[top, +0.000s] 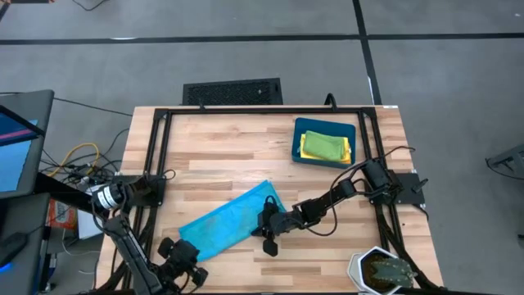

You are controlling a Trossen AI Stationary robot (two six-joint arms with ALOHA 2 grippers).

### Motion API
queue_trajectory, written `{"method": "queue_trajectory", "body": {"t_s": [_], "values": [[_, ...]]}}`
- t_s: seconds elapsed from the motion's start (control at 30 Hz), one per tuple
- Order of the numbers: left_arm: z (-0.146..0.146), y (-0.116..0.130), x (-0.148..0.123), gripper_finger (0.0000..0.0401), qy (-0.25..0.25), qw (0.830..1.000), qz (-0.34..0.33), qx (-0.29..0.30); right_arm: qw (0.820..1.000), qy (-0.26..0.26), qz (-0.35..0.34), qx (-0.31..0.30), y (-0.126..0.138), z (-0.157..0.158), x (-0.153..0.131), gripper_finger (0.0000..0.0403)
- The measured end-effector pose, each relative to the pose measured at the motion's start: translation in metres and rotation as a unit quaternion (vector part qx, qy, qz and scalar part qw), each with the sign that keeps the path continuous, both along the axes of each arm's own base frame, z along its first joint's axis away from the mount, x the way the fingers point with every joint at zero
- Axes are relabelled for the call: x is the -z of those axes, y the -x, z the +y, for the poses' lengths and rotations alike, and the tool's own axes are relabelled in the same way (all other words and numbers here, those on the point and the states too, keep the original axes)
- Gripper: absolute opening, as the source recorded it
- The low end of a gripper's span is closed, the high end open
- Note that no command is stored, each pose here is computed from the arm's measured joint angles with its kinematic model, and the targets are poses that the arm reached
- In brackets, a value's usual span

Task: Fold microfiber towels
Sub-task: Fold the blue microfiber cloth

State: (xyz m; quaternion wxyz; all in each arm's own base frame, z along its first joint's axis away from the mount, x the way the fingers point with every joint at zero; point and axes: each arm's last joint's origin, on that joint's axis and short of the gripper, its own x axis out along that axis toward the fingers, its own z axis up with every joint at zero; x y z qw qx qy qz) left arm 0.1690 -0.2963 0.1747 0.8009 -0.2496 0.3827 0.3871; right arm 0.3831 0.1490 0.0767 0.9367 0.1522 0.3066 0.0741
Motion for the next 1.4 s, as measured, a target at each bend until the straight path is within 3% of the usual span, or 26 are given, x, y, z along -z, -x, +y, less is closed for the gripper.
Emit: {"method": "queue_trajectory", "body": {"t_s": [0.47,0.63,0.87,1.0,1.17,1.4], "values": [[0.003,0.016,0.058,0.0000,0.058,0.996,-0.053,0.036,1.000,-0.002,0.005,0.003,0.000,0.000,0.000,0.0020],[-0.001,0.021,0.062,0.0000,0.076,0.994,-0.057,0.053,1.000,-0.008,0.008,0.006,-0.001,-0.002,-0.006,0.0016],[-0.002,0.024,0.061,0.0000,0.082,0.994,-0.031,0.067,1.000,-0.005,-0.008,0.029,0.003,-0.017,-0.064,0.0026],[-0.002,0.023,0.061,0.0000,0.081,0.994,-0.027,0.064,0.984,0.018,0.087,0.158,0.030,-0.041,-0.098,0.0038],[-0.003,0.020,0.060,0.0000,0.080,0.994,-0.030,0.063,0.941,0.008,0.207,0.266,0.065,-0.065,-0.107,0.0081],[-0.001,0.017,0.059,0.0000,0.083,0.994,-0.036,0.053,0.929,-0.020,0.233,0.288,0.071,-0.060,-0.085,0.0204]]}}
